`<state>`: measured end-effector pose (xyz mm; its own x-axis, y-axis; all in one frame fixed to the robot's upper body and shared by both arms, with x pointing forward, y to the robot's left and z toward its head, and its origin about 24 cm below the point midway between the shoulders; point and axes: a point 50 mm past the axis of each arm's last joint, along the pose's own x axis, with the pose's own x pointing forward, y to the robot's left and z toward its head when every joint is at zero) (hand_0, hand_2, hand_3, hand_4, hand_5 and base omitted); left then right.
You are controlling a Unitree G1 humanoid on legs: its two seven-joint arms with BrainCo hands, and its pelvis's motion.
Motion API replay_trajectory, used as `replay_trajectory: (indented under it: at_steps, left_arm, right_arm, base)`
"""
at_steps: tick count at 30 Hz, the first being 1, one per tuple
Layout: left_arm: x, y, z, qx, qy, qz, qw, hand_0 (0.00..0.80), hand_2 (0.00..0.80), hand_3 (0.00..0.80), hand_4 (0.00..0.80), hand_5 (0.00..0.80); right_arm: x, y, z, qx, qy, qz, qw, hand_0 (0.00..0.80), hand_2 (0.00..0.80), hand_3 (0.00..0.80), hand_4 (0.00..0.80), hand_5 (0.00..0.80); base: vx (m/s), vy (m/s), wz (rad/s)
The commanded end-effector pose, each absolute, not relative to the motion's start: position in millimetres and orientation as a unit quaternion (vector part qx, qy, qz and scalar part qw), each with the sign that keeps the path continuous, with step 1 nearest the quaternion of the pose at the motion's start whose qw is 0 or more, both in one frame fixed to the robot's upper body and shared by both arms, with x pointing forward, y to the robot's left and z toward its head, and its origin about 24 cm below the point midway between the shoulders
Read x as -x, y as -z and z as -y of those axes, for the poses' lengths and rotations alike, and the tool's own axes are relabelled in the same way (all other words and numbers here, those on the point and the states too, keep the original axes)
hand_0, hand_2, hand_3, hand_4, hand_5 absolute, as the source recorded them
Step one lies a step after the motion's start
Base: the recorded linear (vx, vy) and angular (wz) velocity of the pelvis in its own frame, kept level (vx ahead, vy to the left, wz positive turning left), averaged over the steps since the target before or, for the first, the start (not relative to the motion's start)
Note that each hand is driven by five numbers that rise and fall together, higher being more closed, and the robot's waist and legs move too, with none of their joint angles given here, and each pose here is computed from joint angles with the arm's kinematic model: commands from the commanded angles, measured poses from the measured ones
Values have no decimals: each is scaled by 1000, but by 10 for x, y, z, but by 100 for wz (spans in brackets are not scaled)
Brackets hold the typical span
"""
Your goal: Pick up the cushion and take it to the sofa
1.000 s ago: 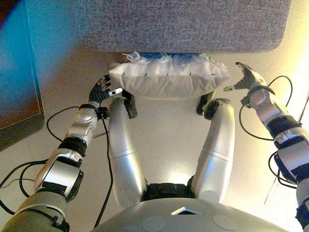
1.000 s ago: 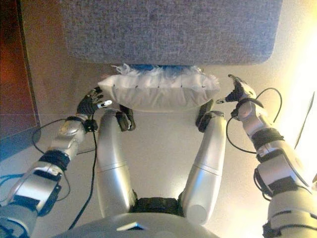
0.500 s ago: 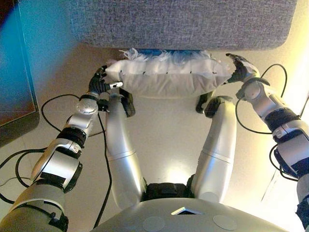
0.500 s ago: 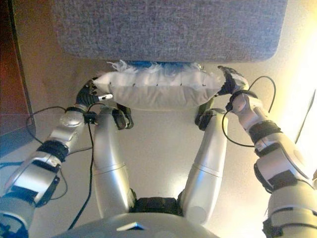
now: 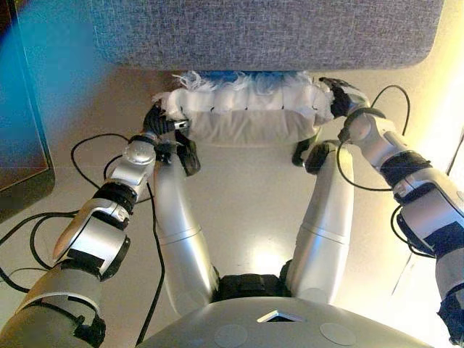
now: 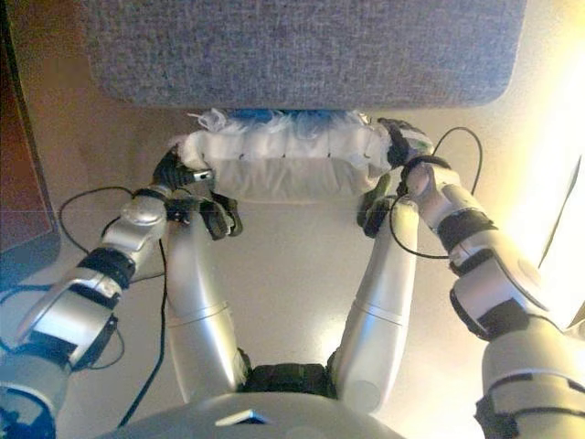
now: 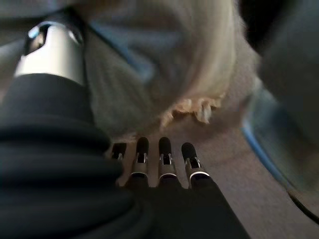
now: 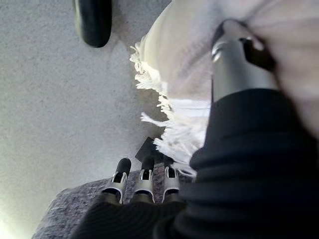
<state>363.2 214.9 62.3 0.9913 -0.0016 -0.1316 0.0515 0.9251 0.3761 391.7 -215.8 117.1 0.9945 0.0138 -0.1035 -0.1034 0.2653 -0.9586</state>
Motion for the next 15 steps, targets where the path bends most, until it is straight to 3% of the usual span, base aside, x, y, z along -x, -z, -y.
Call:
replay_trajectory:
  at_steps: [1,5,6,7,8,9,15]
  left_arm:
    - [-3662,-607,-1819,-186,53,-43,980,0,0,0,0,0]
    - [-3693,-701,-1714,-167,64,-19,984,0,0,0,0,0]
    - [-3700,-722,-1692,-165,68,-15,984,63,63,63,63,63]
    - [-3707,-747,-1669,-163,72,-10,984,317,317,317,317,317]
    - [-3714,-776,-1639,-158,78,-3,984,715,715,715,715,715]
    - [-3720,-805,-1619,-152,82,3,985,800,800,800,800,800]
    - [-3742,-911,-1605,-122,81,23,989,800,800,800,800,800]
  right_arm:
    - [-3942,-1179,2011,612,-48,-17,789,0,0,0,0,0]
    - [-3960,-1214,1891,615,-67,-4,786,0,0,0,0,0]
    - [-3963,-1224,1872,614,-71,-2,786,91,91,91,91,91]
    - [-3966,-1238,1853,612,-75,1,787,358,358,358,358,358]
    - [-3972,-1257,1823,608,-79,6,790,800,800,800,800,800]
    - [-3975,-1267,1805,602,-80,7,794,800,800,800,800,800]
    - [-3963,-1241,1761,551,-74,9,831,800,800,800,800,800]
  base:
    - [0,0,0]
    - [0,0,0]
    - [0,0,0]
    - [0,0,0]
    - [0,0,0]
    - [0,0,0]
    - [0,0,0]
